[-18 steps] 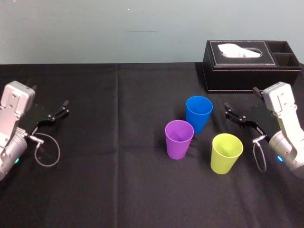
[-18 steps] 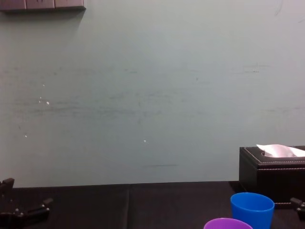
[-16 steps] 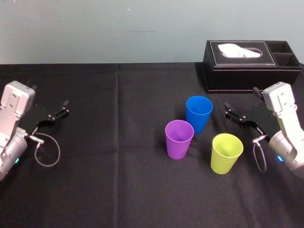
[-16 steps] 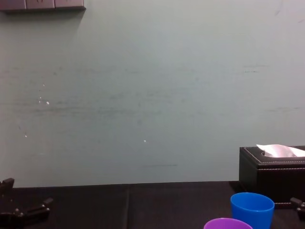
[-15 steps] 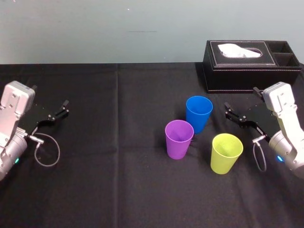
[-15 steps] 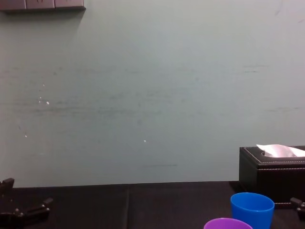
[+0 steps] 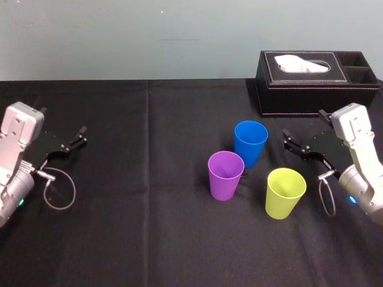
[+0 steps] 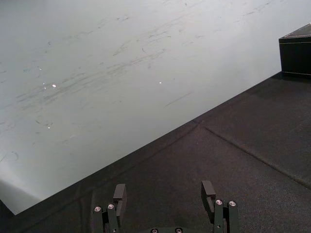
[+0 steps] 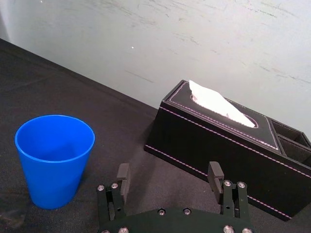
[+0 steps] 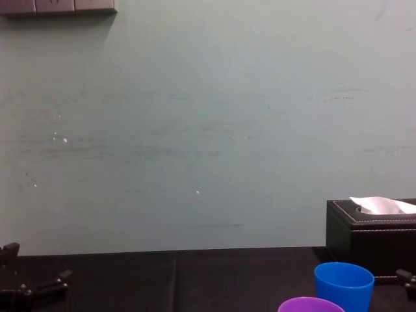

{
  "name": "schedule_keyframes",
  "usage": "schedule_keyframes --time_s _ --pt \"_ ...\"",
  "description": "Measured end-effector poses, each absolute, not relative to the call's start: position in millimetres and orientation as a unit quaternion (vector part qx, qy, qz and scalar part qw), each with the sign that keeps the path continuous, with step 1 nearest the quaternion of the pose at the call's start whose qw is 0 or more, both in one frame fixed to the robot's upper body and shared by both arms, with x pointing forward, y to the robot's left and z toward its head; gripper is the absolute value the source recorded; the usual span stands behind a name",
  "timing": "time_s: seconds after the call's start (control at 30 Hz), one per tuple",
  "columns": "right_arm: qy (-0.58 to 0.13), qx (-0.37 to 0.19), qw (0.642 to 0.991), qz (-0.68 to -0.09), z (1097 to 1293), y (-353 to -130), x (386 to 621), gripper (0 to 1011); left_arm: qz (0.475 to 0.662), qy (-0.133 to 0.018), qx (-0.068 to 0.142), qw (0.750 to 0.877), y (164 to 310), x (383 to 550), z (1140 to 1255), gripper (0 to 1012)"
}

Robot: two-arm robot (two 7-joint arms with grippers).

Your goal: Stack the three plastic cups sequentially using one hand.

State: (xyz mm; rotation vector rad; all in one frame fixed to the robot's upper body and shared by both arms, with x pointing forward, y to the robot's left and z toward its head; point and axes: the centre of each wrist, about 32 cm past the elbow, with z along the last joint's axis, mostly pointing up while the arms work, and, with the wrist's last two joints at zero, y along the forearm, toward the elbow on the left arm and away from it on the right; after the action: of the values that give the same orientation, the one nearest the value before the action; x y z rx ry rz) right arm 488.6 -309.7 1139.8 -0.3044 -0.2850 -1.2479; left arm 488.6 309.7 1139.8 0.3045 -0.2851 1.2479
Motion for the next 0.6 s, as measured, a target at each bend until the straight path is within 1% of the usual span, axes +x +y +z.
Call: schedule_keyframes --time_s 0.6 --pt "-0.132 -0.141 0.791 -0.580 1139.8 -309.6 488.6 1000 0.580 -0.132 0.141 0.791 309.7 488.6 1139.8 1011"
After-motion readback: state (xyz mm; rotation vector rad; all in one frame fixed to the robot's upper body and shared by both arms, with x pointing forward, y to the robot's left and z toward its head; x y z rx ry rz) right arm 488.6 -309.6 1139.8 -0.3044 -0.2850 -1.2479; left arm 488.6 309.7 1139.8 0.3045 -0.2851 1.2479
